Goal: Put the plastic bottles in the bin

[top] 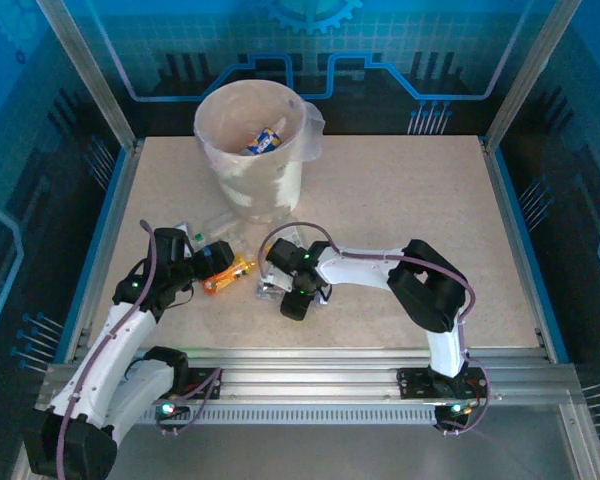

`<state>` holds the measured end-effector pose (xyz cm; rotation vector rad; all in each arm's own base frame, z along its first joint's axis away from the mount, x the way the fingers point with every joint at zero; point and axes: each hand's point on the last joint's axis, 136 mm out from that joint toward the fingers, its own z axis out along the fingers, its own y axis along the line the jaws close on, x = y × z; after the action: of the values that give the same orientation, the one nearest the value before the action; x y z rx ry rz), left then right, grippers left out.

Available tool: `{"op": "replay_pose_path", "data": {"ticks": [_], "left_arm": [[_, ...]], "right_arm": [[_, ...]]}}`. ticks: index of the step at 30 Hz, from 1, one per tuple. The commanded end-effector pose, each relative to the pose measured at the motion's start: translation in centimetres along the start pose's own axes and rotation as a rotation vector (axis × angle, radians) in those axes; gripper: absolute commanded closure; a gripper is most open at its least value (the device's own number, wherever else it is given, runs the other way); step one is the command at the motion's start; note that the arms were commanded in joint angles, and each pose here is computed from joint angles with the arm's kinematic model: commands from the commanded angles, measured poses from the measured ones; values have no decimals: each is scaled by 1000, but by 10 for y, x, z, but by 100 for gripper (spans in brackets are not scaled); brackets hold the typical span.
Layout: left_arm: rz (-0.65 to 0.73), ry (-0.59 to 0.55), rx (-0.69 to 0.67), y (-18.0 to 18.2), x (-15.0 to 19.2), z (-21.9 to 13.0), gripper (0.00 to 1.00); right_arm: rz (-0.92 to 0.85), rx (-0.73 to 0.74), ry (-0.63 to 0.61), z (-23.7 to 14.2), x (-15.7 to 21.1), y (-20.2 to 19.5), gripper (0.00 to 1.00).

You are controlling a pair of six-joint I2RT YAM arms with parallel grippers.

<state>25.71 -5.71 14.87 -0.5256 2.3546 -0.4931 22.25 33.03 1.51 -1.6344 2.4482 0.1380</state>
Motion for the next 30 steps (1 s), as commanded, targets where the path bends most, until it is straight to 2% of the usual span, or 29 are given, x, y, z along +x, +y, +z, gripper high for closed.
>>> {"op": "replay_pose_path", "data": {"ticks": [1, 4, 7, 11, 16, 24, 30], "left_arm": [[16, -17, 2, -2, -5, 0, 1], [15, -15, 5, -3, -5, 1, 1], [13, -19, 8, -5, -7, -1, 1], [17, -27, 18, -8, -11, -3, 1], [21, -31, 73, -20, -14, -4, 1], [48, -55, 350, -74, -26, -17, 1], [92, -153, 656, -126, -44, -41, 1]], "right_arm": [[-4, -28, 33, 4, 11, 9, 22], [-1, -38, 37, 10, 11, 10, 27], [2, -51, 43, 13, 10, 13, 41], [-1, -49, 1, -1, 3, 14, 53], [29, -25, -114, -39, -15, 9, 54], [217, 5, -439, -130, -47, -24, 56], [347, 2, -696, -194, -61, -52, 57]]}}
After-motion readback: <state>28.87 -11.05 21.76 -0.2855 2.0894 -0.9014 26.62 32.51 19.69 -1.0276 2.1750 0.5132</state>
